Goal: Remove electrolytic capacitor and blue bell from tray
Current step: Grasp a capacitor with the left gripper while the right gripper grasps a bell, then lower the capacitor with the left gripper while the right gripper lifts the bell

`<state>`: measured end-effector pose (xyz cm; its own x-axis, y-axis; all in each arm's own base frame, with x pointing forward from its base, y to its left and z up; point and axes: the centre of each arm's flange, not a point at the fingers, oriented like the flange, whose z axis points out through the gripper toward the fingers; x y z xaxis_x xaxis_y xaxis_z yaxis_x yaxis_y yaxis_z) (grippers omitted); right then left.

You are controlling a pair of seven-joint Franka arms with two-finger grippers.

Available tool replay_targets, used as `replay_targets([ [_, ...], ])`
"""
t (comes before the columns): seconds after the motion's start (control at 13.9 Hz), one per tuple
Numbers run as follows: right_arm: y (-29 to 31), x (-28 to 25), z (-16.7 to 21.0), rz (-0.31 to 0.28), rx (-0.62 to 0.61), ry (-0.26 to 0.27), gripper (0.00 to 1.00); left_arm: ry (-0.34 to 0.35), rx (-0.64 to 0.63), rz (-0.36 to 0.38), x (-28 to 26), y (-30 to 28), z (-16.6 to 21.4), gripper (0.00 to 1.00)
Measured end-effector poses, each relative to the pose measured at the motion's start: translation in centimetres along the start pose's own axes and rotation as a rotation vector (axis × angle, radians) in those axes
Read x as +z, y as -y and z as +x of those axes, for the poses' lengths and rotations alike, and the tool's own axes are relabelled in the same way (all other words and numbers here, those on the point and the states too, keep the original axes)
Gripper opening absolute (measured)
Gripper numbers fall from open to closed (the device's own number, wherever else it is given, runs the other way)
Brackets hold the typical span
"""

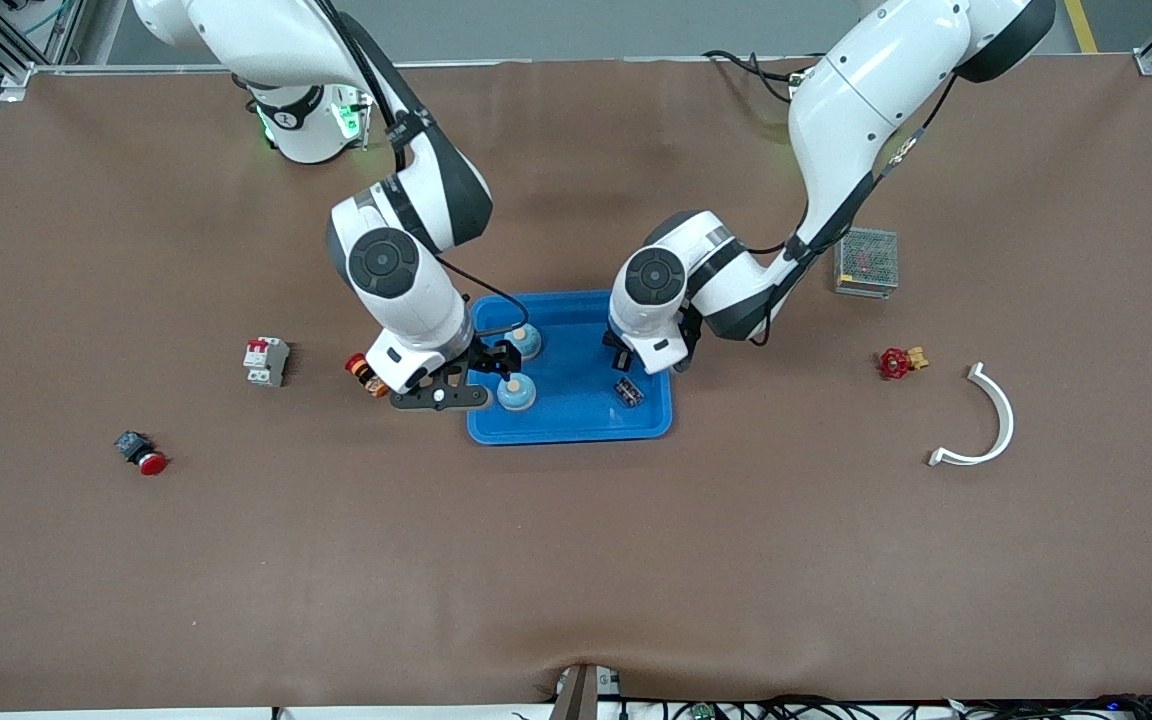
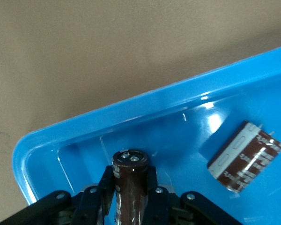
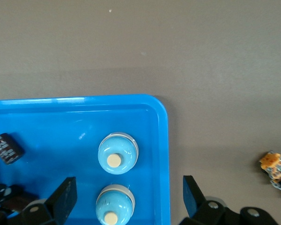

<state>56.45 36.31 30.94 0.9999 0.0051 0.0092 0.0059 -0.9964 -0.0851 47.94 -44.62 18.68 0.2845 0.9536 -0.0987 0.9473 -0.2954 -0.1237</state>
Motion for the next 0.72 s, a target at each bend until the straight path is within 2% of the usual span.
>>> replay_targets([
  [0.22,0.0,2.0,0.1,-0.007,0.0,0.002,1.0,-0.012,0.02,-0.035,-1.1,-0.7,0.1,0.31],
  [0.43,0.2,3.7,0.0,-0.012,-0.003,0.002,1.0,-0.037,0.072,-0.103,-5.1,-2.1,1.4,0.31],
  [0.72,1.4,6.1,-0.9,-0.022,-0.028,0.009,1.0,-0.099,0.163,-0.14,-11.8,-3.4,6.5,0.31],
])
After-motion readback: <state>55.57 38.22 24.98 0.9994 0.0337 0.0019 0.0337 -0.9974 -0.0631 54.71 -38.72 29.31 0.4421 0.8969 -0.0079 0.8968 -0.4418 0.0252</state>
